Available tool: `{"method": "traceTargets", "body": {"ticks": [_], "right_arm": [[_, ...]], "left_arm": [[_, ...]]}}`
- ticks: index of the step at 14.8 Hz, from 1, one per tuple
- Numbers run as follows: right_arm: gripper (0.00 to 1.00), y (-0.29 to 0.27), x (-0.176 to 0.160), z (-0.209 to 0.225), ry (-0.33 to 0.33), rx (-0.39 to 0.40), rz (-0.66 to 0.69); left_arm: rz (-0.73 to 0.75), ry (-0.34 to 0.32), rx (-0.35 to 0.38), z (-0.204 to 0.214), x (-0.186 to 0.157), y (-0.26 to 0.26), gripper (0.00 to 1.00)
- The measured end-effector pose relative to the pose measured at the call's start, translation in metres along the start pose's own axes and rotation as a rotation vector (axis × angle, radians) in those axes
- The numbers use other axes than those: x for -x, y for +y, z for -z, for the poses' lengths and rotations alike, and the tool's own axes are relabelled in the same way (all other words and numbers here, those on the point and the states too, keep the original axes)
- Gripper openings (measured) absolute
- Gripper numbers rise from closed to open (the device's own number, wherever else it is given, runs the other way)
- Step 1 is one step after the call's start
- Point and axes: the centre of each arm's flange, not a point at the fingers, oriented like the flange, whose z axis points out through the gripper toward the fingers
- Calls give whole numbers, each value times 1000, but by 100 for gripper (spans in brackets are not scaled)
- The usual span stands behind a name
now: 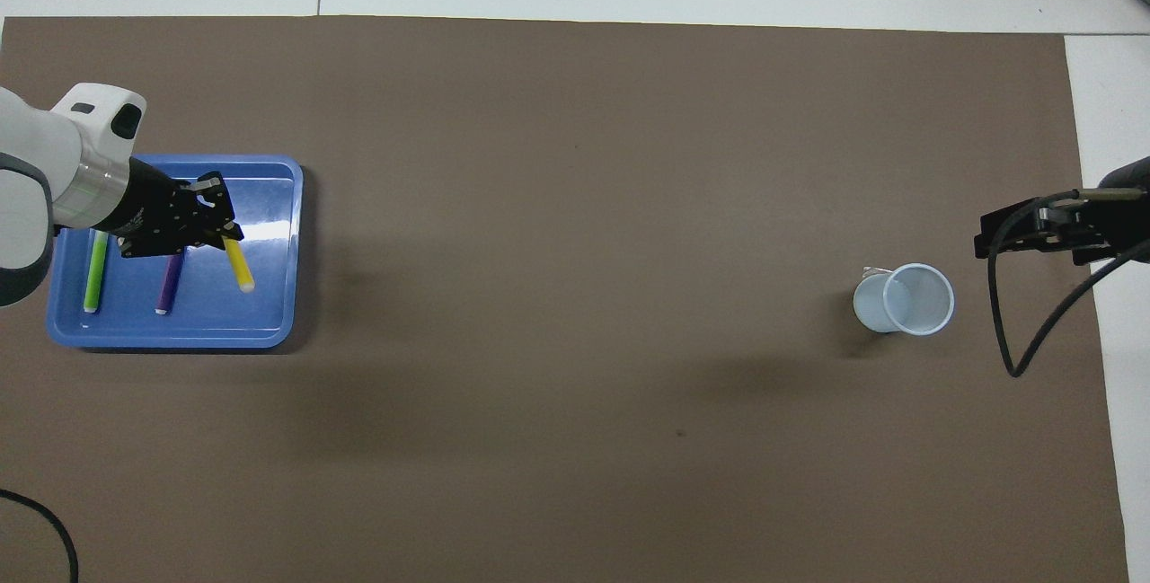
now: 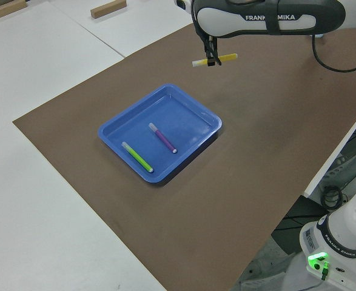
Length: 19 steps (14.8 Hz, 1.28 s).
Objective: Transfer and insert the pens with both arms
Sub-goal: 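Lift the yellow pen with the left gripper while the right gripper approaches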
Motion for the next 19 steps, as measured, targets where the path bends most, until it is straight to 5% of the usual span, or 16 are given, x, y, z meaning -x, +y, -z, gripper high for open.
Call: {"method": "traceTargets", "body": {"ticks": [4, 10, 17, 19], "right_arm": [[100, 0, 0, 0, -1, 0, 0], [100, -21, 6, 7, 8, -4, 39], [100, -90, 14, 10, 15, -152, 74], [100, -116, 15, 16, 35, -261, 17]], "left_arm": [[247, -40, 77, 27, 32, 9, 17], [485, -193, 116, 29, 77, 29, 17], [650, -238, 110, 29, 100, 39, 17], [669, -257, 111, 29, 106, 42, 17]]}}
